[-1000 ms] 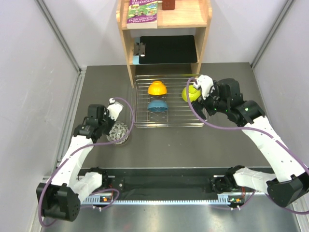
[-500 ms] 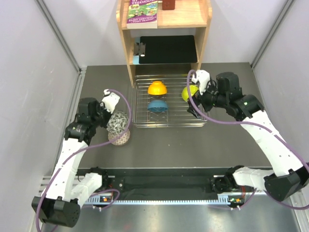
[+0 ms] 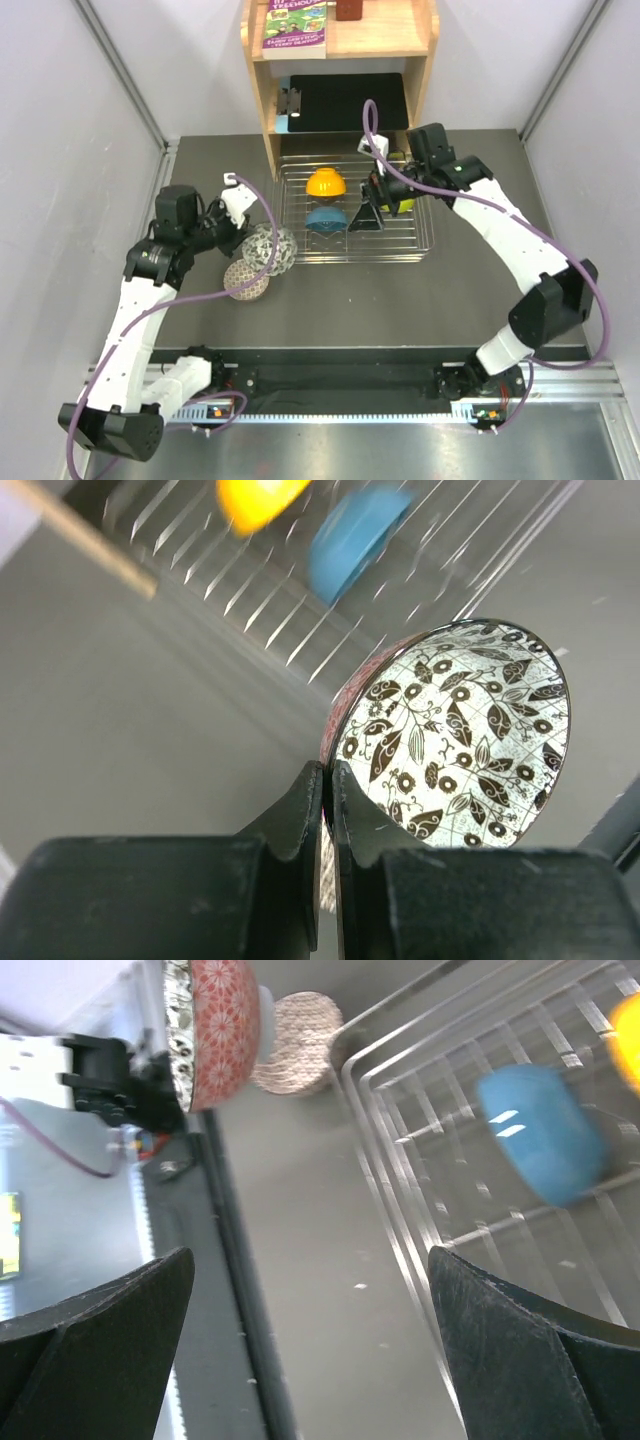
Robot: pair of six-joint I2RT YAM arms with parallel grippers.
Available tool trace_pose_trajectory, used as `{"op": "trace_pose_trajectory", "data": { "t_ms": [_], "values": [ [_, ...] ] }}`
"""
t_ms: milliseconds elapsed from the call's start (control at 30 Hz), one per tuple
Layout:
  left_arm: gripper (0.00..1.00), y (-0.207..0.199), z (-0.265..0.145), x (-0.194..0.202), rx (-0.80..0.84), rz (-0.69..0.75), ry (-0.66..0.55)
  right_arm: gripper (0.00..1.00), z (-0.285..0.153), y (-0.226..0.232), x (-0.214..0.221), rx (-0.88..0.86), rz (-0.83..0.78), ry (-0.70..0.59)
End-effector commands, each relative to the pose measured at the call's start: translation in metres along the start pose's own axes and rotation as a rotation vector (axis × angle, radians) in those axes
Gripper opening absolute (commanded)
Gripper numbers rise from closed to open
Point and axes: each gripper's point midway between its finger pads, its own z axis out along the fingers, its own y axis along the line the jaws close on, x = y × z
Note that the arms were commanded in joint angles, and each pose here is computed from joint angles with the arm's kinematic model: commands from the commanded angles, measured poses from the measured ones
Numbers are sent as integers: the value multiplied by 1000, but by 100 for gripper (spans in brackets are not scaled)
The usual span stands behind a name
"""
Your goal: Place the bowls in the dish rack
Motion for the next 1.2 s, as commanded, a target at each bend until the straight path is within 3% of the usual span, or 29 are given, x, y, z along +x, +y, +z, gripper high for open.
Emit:
{"op": "trace_pose_trajectory", "data": {
  "t_ms": [0, 133, 367, 600, 1167],
  "values": [
    [0, -17, -5, -60, 100, 90, -170, 100, 3, 29, -20, -206, 54, -37],
    [0, -33, 9, -73, 147, 120, -181, 100, 12, 37, -23, -320, 108, -25],
    [0, -51, 40, -77, 254, 126, -144, 100, 28, 31, -16, -370, 142, 5],
    [0, -67, 48, -93, 318, 155, -149, 100, 45, 19, 0, -396, 197, 49],
    [0, -94, 65, -87, 393, 222, -101, 100, 56, 36, 8, -491, 197, 94]
  ]
}}
